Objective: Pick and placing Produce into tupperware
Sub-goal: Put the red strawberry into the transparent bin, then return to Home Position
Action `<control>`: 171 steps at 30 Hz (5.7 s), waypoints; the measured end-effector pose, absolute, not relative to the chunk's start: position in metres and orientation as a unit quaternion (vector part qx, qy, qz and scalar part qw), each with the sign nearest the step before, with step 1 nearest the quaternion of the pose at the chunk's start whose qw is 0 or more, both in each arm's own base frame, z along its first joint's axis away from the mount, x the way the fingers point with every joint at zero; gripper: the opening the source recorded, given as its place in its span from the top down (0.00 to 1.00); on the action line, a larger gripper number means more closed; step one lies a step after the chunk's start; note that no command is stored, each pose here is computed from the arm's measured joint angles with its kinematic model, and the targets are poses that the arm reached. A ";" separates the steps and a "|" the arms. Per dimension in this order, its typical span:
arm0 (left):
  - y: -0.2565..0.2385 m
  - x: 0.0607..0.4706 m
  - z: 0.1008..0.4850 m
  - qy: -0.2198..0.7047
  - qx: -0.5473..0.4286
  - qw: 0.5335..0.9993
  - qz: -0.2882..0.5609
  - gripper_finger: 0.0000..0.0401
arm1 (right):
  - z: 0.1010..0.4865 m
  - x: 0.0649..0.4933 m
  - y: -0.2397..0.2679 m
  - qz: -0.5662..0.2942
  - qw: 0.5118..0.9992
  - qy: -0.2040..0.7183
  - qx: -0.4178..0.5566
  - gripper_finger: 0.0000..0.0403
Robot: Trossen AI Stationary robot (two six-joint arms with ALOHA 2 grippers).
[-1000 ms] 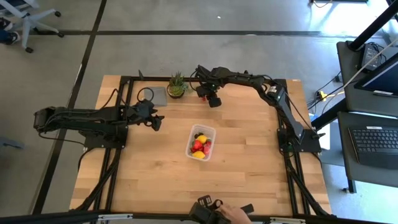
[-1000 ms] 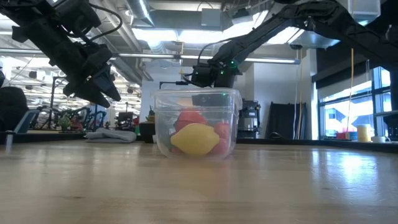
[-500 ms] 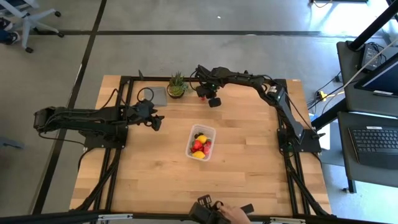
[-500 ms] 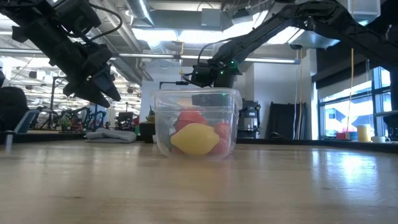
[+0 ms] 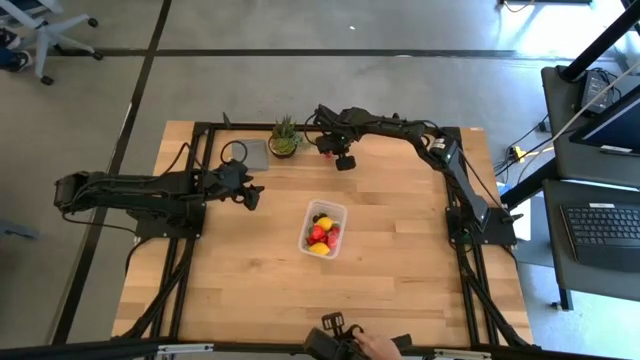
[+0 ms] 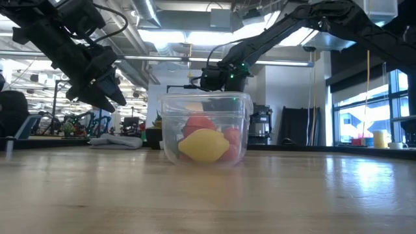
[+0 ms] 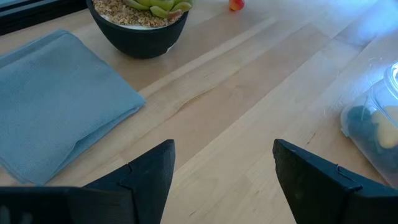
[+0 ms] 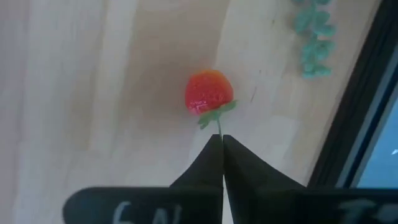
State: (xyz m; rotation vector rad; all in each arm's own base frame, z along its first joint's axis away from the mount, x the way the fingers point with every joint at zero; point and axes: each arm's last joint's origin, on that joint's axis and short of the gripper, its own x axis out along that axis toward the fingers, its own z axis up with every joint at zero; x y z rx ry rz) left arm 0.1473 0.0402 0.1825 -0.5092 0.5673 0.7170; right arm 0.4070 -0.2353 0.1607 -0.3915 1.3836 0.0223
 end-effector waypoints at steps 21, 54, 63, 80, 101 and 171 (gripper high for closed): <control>0.040 0.147 0.183 0.271 -0.243 0.866 0.342 0.35 | 0.330 0.424 -0.111 -0.031 0.829 0.550 0.093 1.00; 0.039 0.143 0.178 0.296 -0.249 0.854 0.348 0.35 | 0.223 0.426 0.008 0.027 0.712 0.698 0.067 0.85; 0.039 0.145 0.180 0.277 -0.272 0.854 0.347 0.35 | 0.252 0.431 0.003 0.028 0.737 0.673 0.061 0.56; 0.040 0.156 0.227 0.085 -0.201 0.944 0.248 0.35 | 0.431 0.347 -0.061 -0.073 0.903 0.422 0.014 0.33; 0.027 0.066 0.277 0.004 -0.067 0.943 0.325 0.35 | 0.345 0.170 -0.045 -0.177 0.980 0.089 0.017 0.33; 0.034 0.084 0.174 -0.020 -0.065 0.918 0.390 0.35 | 0.185 0.105 -0.031 -0.199 0.973 -0.096 0.059 0.33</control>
